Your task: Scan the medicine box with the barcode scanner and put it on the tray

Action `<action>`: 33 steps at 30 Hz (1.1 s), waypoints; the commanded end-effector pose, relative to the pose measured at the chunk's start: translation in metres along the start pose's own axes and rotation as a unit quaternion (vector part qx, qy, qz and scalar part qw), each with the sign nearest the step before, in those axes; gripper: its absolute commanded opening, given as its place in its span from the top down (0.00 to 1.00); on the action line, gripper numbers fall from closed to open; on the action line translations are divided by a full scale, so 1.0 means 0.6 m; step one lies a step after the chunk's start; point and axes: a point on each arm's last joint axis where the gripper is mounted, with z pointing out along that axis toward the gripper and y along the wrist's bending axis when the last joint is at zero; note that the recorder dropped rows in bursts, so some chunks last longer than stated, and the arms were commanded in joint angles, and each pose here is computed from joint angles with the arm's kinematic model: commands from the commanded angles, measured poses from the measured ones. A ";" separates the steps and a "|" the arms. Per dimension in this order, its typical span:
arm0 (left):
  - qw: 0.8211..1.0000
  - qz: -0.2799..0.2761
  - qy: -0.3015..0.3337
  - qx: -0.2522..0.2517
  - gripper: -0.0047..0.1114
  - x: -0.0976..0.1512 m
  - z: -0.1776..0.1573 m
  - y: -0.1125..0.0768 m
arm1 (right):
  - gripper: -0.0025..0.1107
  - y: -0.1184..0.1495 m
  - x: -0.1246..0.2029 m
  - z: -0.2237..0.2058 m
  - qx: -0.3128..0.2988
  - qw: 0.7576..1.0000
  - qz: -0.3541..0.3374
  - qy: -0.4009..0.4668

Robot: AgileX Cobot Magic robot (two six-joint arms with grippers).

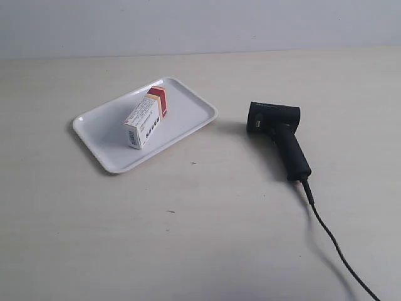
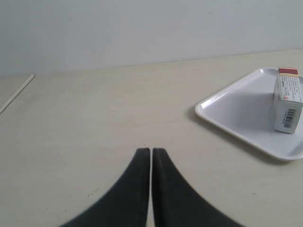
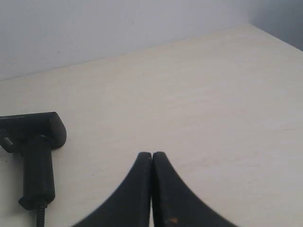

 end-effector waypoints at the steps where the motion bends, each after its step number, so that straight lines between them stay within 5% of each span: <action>1: 1.000 -0.004 -0.004 0.001 0.93 0.001 0.000 0.000 | 0.98 -0.001 0.000 0.001 0.001 1.000 -0.002 -0.003; 14: 1.000 -0.010 -0.018 0.001 0.93 -0.004 0.000 0.000 | 0.98 0.000 -0.001 0.001 0.001 1.000 -0.002 -0.006; 18: 0.994 -0.076 -0.079 0.008 0.93 -0.022 -0.002 -0.001 | 0.98 0.000 -0.002 0.001 -0.001 1.000 -0.002 -0.012; 21: 0.951 -0.276 -0.139 0.031 0.93 -0.041 -0.006 0.003 | 0.98 0.001 -0.006 0.001 -0.005 1.000 0.015 -0.024; 25: 0.920 -0.316 -0.231 0.014 0.93 -0.064 -0.016 0.018 | 0.98 0.002 -0.010 0.001 -0.012 0.992 0.122 -0.035; 27: 0.907 -0.293 -0.302 0.019 0.94 -0.113 -0.041 0.025 | 0.98 0.006 -0.024 -0.001 -0.033 0.984 0.155 -0.079; 30: 0.942 -0.231 -0.241 0.020 0.96 -0.182 -0.007 0.025 | 0.98 0.013 -0.048 -0.008 -0.069 0.972 0.159 -0.156; 33: 0.969 -0.199 -0.142 0.020 0.96 -0.193 0.070 0.021 | 0.98 0.014 -0.054 -0.010 -0.079 0.968 0.163 -0.176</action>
